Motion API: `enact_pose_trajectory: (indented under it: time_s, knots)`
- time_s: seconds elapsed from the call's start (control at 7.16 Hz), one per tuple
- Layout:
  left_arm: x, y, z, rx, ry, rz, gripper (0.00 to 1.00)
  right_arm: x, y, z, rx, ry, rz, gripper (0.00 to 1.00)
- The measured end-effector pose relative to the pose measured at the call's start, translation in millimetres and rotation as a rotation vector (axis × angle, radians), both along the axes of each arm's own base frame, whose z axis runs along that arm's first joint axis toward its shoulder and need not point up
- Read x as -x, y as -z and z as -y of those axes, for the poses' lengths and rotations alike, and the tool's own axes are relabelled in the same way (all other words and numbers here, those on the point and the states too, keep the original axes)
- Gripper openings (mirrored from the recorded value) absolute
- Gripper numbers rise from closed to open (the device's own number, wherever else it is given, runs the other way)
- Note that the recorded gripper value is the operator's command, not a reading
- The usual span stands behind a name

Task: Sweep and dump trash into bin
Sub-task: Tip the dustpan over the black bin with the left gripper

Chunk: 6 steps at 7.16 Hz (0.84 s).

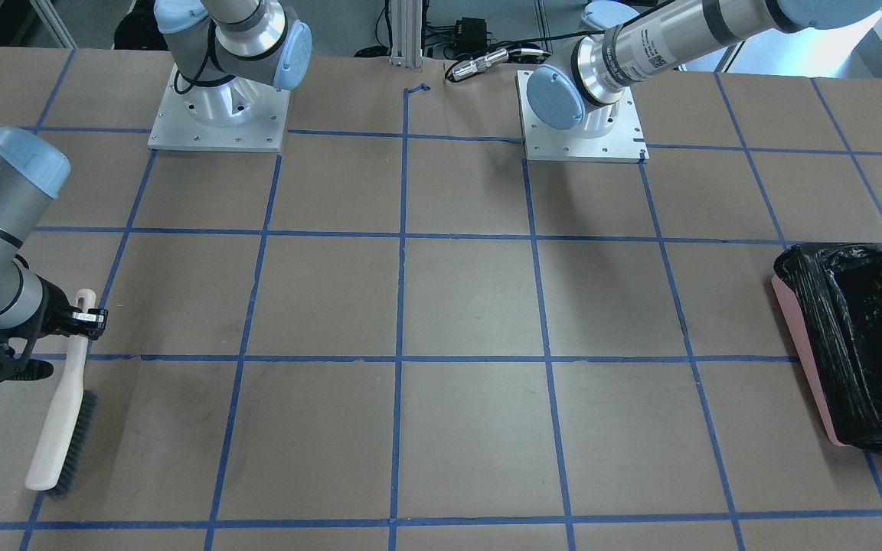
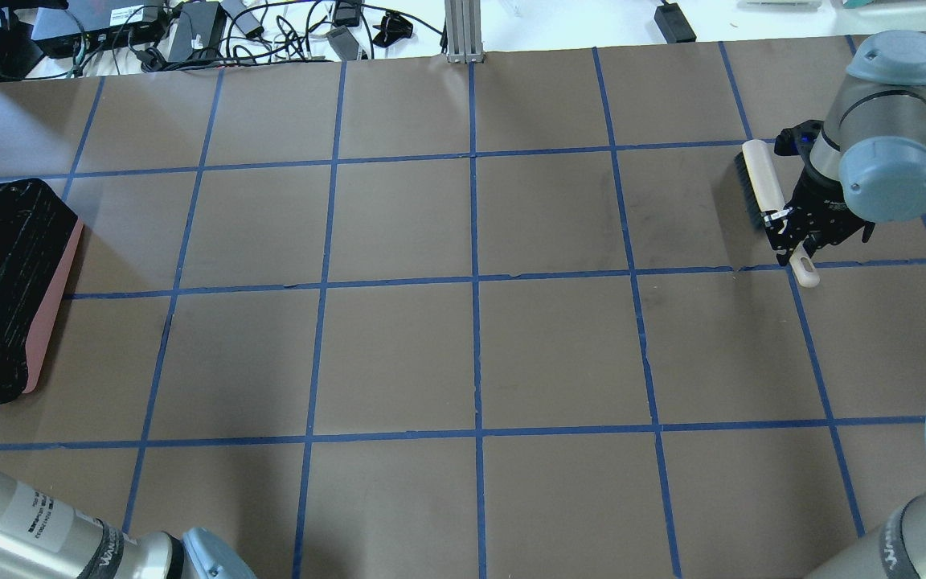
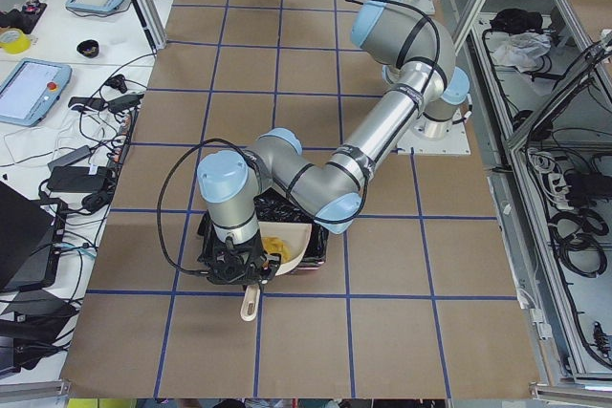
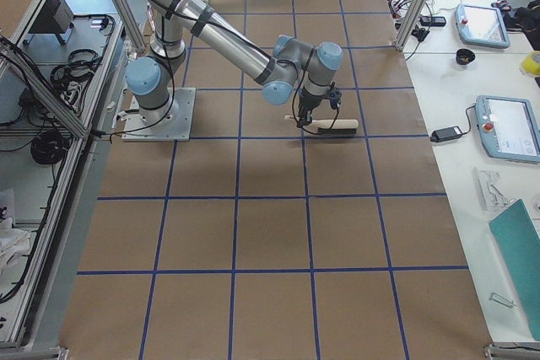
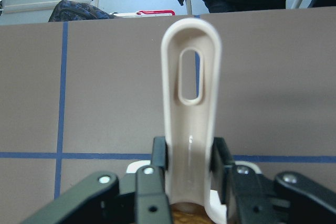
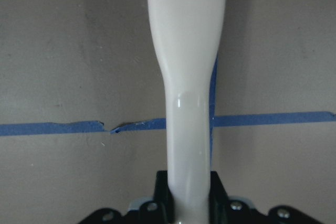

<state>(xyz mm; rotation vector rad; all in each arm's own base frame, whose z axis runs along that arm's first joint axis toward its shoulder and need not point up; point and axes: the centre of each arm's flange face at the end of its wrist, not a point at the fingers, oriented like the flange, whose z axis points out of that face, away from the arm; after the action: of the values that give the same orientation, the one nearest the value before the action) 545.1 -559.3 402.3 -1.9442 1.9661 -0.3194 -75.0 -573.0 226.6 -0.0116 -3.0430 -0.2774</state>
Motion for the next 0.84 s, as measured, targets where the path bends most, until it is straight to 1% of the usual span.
enact_pose_trajectory:
  time_s: [0.14,0.28,0.42,0.56,0.7,0.84]
  knots:
    - [2.5,-5.4,-5.4,-0.007,-0.013,0.038,0.0,0.1,-0.2,0.6,0.005,0.0,-0.001,0.48]
    - [8.2,-9.6,-10.7,-0.013,-0.02,0.072,0.0,0.1,-0.2,0.9,0.007,0.0,0.0,0.52]
    - [17.0,-11.6,-14.1,-0.007,-0.021,0.108,0.0,0.1,-0.3,1.0,0.009,0.001,0.0,0.54]
    - [29.3,-11.2,-15.2,0.003,-0.014,0.145,0.0,0.0,-0.3,1.1,0.009,0.001,0.001,0.59]
    - [42.9,-9.3,-13.6,0.013,0.001,0.173,0.0,0.0,-0.3,1.1,0.009,0.002,0.001,0.7]
    - [55.2,-8.5,-9.5,0.019,0.017,0.192,0.0,0.0,-0.6,1.2,0.011,0.008,-0.001,0.87]
